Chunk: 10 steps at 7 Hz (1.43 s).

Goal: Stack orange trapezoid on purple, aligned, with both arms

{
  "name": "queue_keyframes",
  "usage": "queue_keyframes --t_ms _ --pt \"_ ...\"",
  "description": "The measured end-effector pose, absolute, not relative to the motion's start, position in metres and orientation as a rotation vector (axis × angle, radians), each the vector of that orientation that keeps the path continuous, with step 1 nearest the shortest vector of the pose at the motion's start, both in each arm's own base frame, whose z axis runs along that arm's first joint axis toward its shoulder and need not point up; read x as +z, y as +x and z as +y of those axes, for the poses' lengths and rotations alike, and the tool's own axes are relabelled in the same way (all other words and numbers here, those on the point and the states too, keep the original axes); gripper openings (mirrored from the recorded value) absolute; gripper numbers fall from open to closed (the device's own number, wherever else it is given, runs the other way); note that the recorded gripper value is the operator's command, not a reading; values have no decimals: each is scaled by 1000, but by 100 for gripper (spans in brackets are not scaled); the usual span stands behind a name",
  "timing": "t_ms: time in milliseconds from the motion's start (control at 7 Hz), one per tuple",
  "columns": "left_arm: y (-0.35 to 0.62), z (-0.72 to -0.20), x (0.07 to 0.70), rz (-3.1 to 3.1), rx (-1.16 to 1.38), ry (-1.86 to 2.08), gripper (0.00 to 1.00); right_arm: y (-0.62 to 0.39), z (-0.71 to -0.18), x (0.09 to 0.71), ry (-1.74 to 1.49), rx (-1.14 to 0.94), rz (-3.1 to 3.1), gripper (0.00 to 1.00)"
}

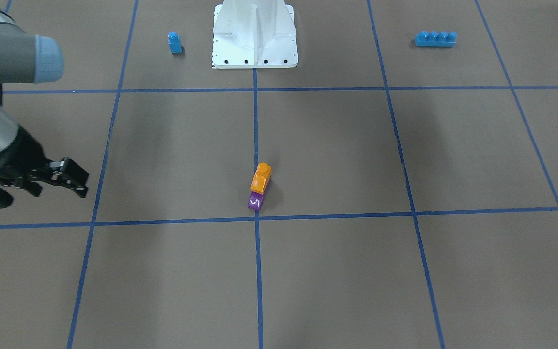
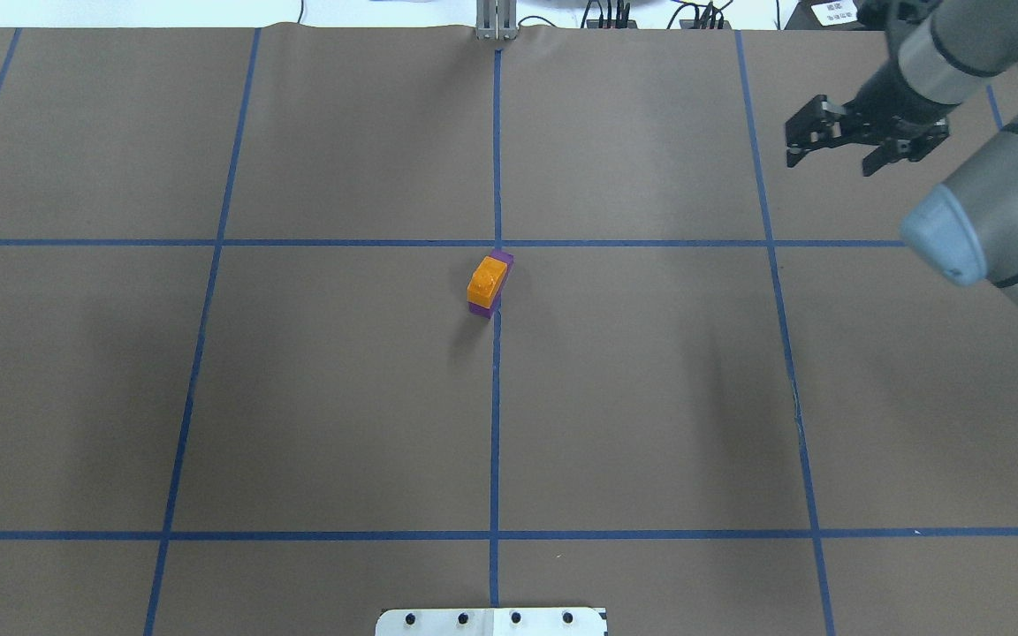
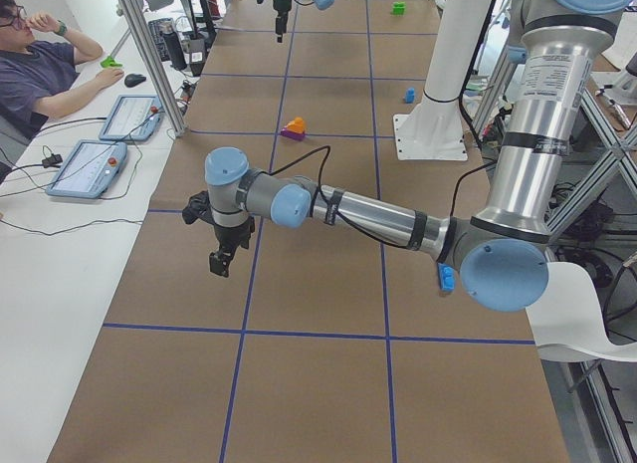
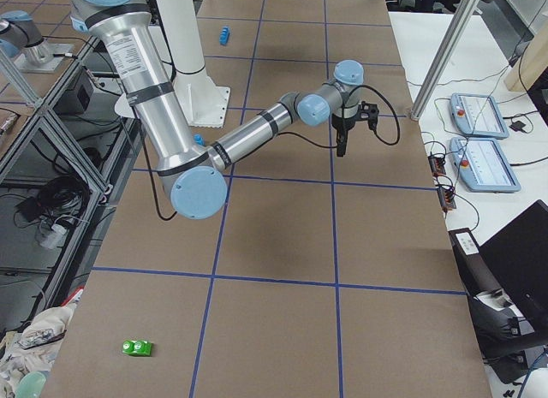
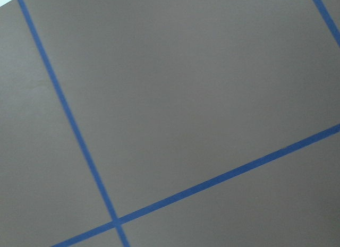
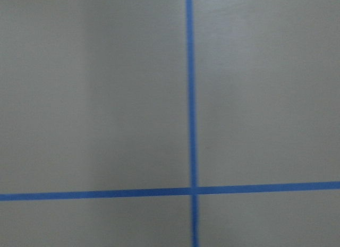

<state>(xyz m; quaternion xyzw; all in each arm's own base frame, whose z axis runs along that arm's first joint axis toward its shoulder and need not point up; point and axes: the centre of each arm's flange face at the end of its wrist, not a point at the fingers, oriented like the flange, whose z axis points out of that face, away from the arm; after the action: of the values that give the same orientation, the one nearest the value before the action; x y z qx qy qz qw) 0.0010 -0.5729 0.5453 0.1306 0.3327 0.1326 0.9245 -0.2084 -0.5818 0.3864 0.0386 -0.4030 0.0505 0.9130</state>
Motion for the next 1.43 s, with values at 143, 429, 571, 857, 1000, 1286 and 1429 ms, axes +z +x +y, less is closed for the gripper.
queue_keyframes --t_ms 143,429,571,857,1000,1286,1429 --pt "-30 -564 565 695 261 272 100 -168 -575 437 90 85 -787 100" --pt "-55 -550 614 687 291 236 100 -105 -573 499 136 89 -688 100" --pt "-58 -544 640 687 285 195 100 -73 -576 513 140 97 -690 100" --pt "-58 -542 654 688 276 166 100 -10 -572 539 92 83 -780 100" --pt "-57 -543 654 688 273 165 100 15 -563 556 77 46 -793 100" --pt "-57 -545 653 688 273 167 100 43 -539 596 56 -40 -793 100" --pt "-57 -545 652 688 273 167 100 48 -531 608 52 -63 -793 100"
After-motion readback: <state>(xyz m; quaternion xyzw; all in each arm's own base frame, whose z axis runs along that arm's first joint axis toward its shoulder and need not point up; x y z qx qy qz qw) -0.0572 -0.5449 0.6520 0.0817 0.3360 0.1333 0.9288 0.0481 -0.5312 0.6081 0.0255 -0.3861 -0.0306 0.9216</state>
